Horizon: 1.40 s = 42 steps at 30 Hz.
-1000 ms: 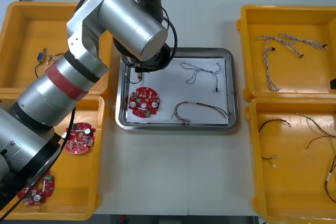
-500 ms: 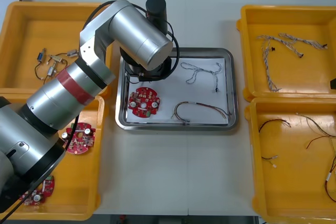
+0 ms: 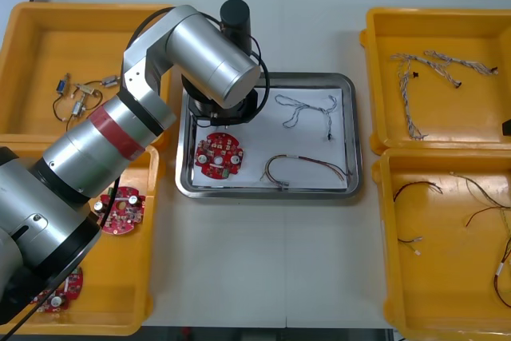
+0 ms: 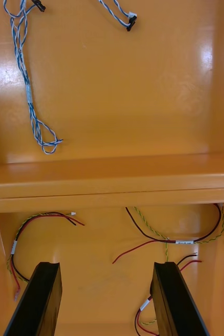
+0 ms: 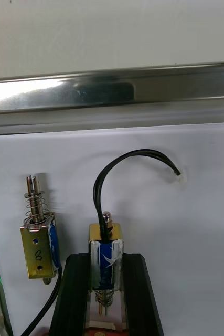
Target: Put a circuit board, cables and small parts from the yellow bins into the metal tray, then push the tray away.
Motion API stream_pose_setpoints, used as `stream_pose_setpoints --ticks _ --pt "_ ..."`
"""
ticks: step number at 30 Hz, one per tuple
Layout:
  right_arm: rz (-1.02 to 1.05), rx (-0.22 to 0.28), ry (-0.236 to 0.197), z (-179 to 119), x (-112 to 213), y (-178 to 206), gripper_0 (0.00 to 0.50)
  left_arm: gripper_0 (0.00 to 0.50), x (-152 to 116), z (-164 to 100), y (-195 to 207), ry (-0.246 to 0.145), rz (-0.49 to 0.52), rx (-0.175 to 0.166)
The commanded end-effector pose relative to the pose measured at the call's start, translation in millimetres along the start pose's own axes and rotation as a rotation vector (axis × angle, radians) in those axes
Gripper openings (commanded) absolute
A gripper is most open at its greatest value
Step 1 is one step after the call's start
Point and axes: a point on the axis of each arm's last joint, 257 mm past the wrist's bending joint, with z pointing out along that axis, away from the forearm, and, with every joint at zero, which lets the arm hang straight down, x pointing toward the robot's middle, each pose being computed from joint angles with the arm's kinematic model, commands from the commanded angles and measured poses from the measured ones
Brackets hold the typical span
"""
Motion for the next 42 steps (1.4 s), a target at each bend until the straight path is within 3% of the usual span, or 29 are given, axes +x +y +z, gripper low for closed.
stream_pose_setpoints --ticks 1,31,33,35,37,42 --pt "0.023 0.040 -0.041 -19.1 -8.3 -15.4 0.500 0.000 -19.9 -19.3 -31.5 -0.051 -0.029 0.040" --pt "0.023 0.040 -0.041 -19.1 -8.3 -15.4 0.500 0.004 -16.0 -14.1 -33.2 -0.049 -0.021 0.036" --pt "0.023 0.040 -0.041 -19.1 -8.3 -15.4 0.500 0.025 -16.0 -13.8 -32.4 -0.049 -0.020 0.034" --pt "0.023 0.040 -0.041 -19.1 -8.3 -15.4 0.500 0.092 -15.9 -13.9 -33.6 -0.050 -0.019 0.037" --pt "0.023 0.040 -0.041 -19.1 -8.3 -15.4 0.500 0.108 -16.7 -14.4 -33.9 -0.051 -0.019 0.037" --pt "0.023 0.040 -0.041 -19.1 -8.3 -15.4 0.500 0.255 -18.0 -14.9 -33.2 -0.055 -0.018 0.037"
